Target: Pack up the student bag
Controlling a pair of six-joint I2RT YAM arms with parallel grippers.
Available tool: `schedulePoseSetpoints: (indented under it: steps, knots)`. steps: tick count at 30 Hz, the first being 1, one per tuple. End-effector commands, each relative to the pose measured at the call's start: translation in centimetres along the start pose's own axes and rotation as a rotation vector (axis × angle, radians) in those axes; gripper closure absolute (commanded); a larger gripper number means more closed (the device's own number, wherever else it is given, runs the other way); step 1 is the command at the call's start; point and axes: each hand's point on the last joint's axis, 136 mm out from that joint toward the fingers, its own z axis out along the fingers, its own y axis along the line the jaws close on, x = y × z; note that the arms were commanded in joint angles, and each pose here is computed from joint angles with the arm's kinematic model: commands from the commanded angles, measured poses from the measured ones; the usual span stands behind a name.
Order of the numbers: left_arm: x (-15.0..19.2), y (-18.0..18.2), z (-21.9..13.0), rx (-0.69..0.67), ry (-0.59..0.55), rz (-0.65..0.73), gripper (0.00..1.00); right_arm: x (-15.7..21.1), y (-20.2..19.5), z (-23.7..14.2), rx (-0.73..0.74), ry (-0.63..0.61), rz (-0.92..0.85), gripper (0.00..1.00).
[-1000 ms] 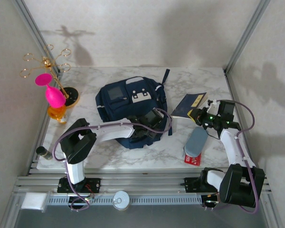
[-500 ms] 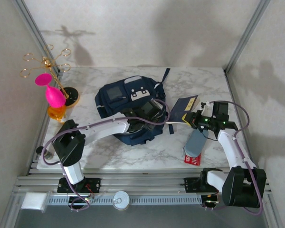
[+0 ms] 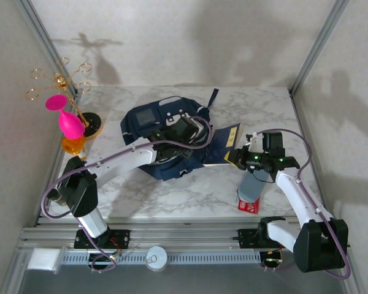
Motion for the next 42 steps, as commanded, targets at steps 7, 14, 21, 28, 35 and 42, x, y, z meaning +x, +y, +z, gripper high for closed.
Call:
schedulePoseSetpoints:
  steps: [7,14,21,28,35,42]
  knots:
    - [3.0,-2.4,2.6,0.148,0.057,-0.024,0.97,0.4,-2.3,1.3,0.070,0.034,-0.029,1.00]
    - [2.3,-2.2,2.3,0.154,0.052,0.000,0.85,-0.3,-1.9,0.2,0.119,0.011,-0.071,1.00]
    - [2.9,-2.8,3.0,0.206,0.095,-0.006,0.98,-0.3,-1.3,-0.2,0.115,0.009,-0.080,1.00]
    - [1.4,-2.4,1.9,0.207,0.045,-0.015,0.79,-0.4,-0.8,-0.8,0.119,0.000,-0.093,1.00]
    - [1.4,-2.3,1.6,0.214,0.037,-0.024,0.85,-0.3,-0.8,-0.8,0.120,-0.002,-0.095,1.00]
    - [0.9,-1.9,1.1,0.197,0.035,-0.014,1.00,-0.1,-0.1,-1.2,0.103,0.002,-0.096,1.00]
